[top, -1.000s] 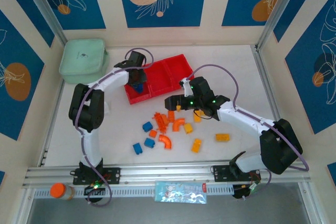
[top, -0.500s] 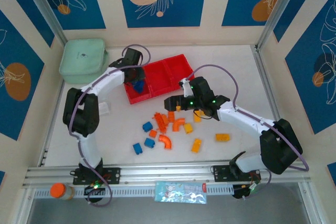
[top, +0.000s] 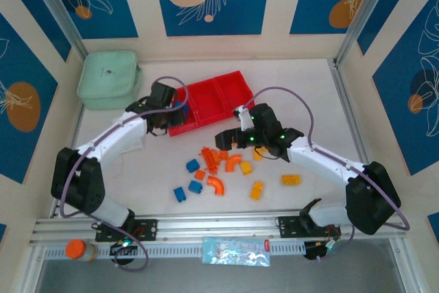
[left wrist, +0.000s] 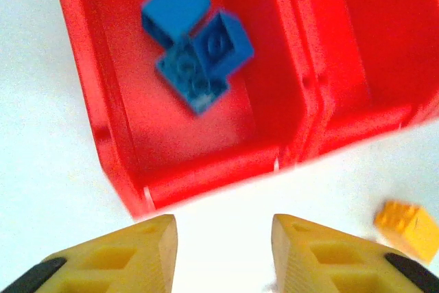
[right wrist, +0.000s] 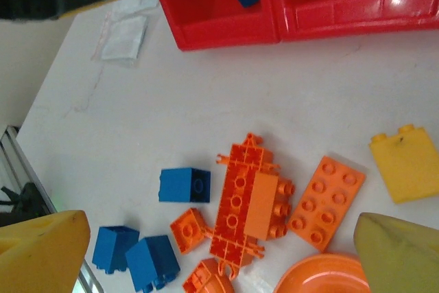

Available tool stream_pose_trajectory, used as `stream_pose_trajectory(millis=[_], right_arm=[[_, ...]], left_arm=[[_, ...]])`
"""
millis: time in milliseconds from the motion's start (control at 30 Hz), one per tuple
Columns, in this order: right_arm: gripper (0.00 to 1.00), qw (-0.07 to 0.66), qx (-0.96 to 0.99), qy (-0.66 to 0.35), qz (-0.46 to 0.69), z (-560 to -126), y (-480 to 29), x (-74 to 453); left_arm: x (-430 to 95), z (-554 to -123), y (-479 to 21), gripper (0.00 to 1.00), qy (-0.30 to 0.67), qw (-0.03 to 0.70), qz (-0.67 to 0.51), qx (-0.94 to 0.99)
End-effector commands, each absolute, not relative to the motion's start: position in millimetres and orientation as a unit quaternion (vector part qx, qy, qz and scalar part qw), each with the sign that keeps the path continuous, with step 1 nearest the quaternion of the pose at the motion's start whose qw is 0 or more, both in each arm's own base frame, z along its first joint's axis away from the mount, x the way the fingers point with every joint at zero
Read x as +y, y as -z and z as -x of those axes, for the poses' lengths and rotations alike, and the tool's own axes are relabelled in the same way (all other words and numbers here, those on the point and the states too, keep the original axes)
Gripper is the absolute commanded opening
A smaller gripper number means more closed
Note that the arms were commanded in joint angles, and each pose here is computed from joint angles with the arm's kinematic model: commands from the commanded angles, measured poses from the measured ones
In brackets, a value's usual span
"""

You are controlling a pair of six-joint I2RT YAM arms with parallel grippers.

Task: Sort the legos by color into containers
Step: Pick up the lego from the middle-left of the table.

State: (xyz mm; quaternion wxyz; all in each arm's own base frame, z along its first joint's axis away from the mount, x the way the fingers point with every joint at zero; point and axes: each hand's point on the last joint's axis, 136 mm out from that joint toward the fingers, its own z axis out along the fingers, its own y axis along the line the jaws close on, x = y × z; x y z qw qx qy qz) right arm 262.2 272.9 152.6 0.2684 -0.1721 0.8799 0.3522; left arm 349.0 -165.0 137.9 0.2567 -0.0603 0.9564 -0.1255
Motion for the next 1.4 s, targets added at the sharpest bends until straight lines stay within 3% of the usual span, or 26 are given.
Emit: stream_pose_trajectory(millis=[0,367,800,1067,1367], right_arm=[[0.99,0.236,0.886,-0.35,0.192,-239.1,-134.9,272.2],[0.99,0.217,0.894,-0.342,0.193,-220.8,-109.0,271.6],[0.99,0.23,0.897,-0.335,0.176,-229.8,-109.1,264.4],[0.99,0.229,0.896,-0.338,0.173,-232.3,-109.8,264.3],[0.99,0.224,0.896,-0.343,0.174,-233.2,-107.5,266.7]], left_arm=[[-169.3,-307.4,-126.2,0.46,0.112,0.219,0.035,0.969],[-193.0,-232.6,-74.0,0.6,0.115,0.155,0.038,0.98],[-211.8,-238.4,-41.1,0.72,0.099,0.156,0.067,0.98],[-209.7,-244.4,-29.0,0.72,0.059,0.147,0.055,0.986],[-200.9,-232.6,-16.8,0.61,0.053,0.133,0.058,0.988]])
